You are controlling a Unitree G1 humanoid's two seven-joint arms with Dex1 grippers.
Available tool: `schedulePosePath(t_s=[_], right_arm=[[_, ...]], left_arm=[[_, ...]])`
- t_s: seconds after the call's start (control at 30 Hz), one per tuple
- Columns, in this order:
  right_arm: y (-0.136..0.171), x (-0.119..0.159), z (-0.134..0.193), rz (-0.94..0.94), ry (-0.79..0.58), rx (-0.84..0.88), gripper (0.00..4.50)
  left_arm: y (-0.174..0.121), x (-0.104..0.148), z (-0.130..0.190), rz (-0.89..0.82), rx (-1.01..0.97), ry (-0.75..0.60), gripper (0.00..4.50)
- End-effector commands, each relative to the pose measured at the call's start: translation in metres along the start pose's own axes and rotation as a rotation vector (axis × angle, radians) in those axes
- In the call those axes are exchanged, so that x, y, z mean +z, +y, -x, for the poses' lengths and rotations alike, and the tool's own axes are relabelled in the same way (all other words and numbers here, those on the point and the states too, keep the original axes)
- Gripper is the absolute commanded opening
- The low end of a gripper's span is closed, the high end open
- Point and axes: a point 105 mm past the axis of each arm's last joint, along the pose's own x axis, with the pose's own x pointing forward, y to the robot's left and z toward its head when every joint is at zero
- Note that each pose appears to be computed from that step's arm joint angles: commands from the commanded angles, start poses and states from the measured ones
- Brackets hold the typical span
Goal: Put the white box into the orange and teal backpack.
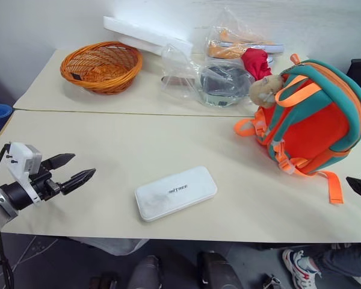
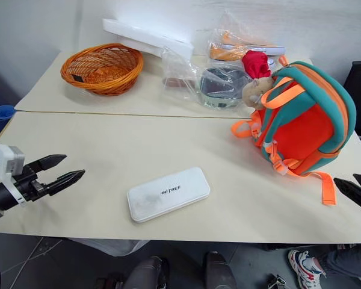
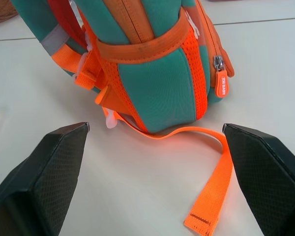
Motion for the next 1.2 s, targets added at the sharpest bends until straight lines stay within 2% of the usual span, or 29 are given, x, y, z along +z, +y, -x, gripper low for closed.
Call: schedulePosePath(t_s=[0.03, 0.23, 0.37, 0.53, 0.57, 0.63, 0.67, 0.9, 1.03, 1.2], right_arm=[[0.001, 0.013, 0.005, 0.044, -0.024, -0.003, 4.46], [0.004, 0.011, 0.005, 0.051, -0.018, -0.002, 4.46], [0.011, 0.009, 0.001, 0.069, -0.001, 0.019, 4.46], [0.052, 0.003, -0.02, 0.148, 0.073, 0.195, 4.46], [0.065, -0.004, -0.025, 0.175, 0.106, 0.249, 4.49], [0.089, -0.017, -0.036, 0.225, 0.158, 0.349, 4.08], [0.098, -0.022, -0.042, 0.24, 0.174, 0.381, 3.82], [0.161, -0.046, -0.098, 0.326, 0.191, 0.583, 1.34], [0.178, -0.054, -0.131, 0.361, 0.186, 0.615, 0.01], [0.189, -0.067, -0.172, 0.445, 0.203, 0.572, 0.0]], left_arm=[[-0.001, 0.012, 0.001, -0.054, 0.008, -0.029, 4.5], [0.003, 0.013, -0.003, -0.032, 0.025, -0.022, 4.5], [-0.006, 0.009, -0.006, -0.056, -0.019, 0.014, 4.5], [-0.04, -0.008, -0.008, -0.154, -0.195, 0.126, 4.5], [-0.047, -0.015, -0.006, -0.179, -0.234, 0.159, 4.31], [-0.059, -0.027, -0.005, -0.217, -0.3, 0.213, 3.92], [-0.063, -0.03, -0.005, -0.232, -0.322, 0.228, 3.58], [-0.08, -0.046, -0.018, -0.289, -0.43, 0.246, 1.32], [-0.091, -0.052, -0.028, -0.3, -0.48, 0.254, 0.09], [-0.097, -0.06, -0.042, -0.28, -0.484, 0.279, 0.02]])
